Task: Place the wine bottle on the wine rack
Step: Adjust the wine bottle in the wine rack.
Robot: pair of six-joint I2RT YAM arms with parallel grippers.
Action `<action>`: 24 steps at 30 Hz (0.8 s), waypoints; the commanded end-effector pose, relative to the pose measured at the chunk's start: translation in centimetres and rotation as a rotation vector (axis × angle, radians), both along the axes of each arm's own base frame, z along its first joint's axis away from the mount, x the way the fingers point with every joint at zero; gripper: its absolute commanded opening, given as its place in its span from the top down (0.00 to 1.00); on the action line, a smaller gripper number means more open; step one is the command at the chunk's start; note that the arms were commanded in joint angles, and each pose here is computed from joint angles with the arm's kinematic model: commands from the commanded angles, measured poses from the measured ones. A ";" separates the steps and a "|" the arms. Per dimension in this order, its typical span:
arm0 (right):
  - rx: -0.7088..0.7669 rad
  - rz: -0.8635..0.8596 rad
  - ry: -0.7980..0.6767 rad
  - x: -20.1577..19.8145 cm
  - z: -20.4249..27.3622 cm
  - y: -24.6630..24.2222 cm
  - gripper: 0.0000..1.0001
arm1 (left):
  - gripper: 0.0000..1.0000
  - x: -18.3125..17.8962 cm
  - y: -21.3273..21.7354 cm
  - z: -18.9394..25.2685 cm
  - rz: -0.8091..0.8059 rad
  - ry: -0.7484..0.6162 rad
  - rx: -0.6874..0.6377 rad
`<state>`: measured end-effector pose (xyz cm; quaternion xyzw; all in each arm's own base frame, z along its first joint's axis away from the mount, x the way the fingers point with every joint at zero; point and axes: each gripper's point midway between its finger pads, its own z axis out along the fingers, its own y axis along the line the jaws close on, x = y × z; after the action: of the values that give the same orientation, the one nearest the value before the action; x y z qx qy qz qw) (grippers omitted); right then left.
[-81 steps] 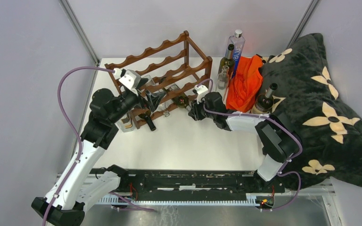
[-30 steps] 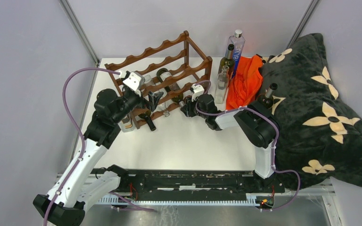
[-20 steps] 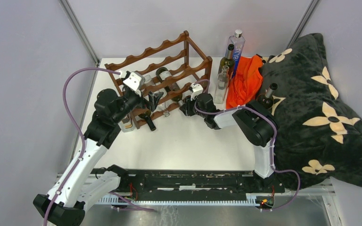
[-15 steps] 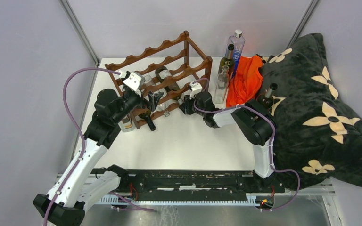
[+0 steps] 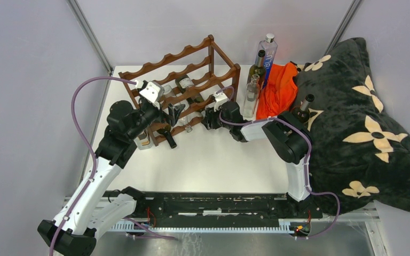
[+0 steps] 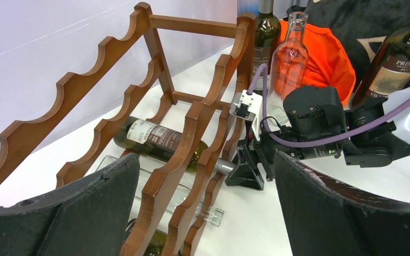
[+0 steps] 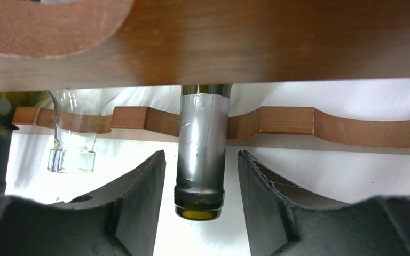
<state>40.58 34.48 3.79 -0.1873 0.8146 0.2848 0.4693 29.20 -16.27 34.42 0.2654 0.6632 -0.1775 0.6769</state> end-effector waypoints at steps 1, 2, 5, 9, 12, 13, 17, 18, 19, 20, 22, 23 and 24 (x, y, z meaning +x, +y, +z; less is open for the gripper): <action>-0.001 0.033 -0.044 0.4 1.2 0.3 0.38 | 0.00 0.4 0.4 1.7 0.016 -0.084 0.012; -0.002 0.038 -0.050 0.3 1.4 0.4 0.34 | 0.00 0.4 0.4 1.8 0.015 -0.085 0.012; -0.009 0.049 -0.073 0.2 2.1 0.1 0.28 | 0.00 0.4 0.4 1.8 0.014 -0.086 0.012; -0.021 0.062 -0.115 0.0 3.4 -0.6 0.25 | 0.00 0.3 0.4 1.9 0.012 -0.090 0.009; -0.036 0.072 -0.130 -0.4 3.8 -1.3 0.25 | 0.00 0.2 0.3 2.0 0.010 -0.093 0.007; -0.042 0.083 -0.139 -0.5 4.0 -1.4 0.25 | 0.00 0.2 0.3 2.0 0.009 -0.092 0.006; -0.083 0.167 -0.166 -1.9 4.5 -1.6 0.25 | 0.00 0.1 0.2 2.1 0.003 -0.092 0.001; -0.094 0.205 -0.172 -2.3 4.6 -1.4 0.25 | 0.00 0.1 0.2 2.1 0.003 -0.093 -0.001; -0.108 0.237 -0.174 -2.8 4.7 -1.3 0.25 | 0.00 0.1 0.2 2.1 -0.001 -0.093 -0.002; -0.118 0.267 -0.182 -3.2 4.8 -1.3 0.25 | 0.00 0.0 0.1 2.2 -0.003 -0.094 -0.005; -0.138 0.329 -0.207 -4.2 5.3 -1.4 0.25 | 0.00 0.0 0.1 2.3 -0.007 -0.094 -0.011; -0.141 0.359 -0.220 -4.8 5.7 -1.5 0.25 | 0.00 -0.1 0.0 2.4 -0.009 -0.096 -0.013; -0.146 0.383 -0.230 -5.4 5.9 -1.6 0.24 | 0.00 -0.1 0.0 2.5 -0.010 -0.096 -0.016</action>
<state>37.28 32.58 6.81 -0.3280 0.7741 0.2708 0.4688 29.17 -16.29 34.43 0.2659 0.6629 -0.1780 0.6769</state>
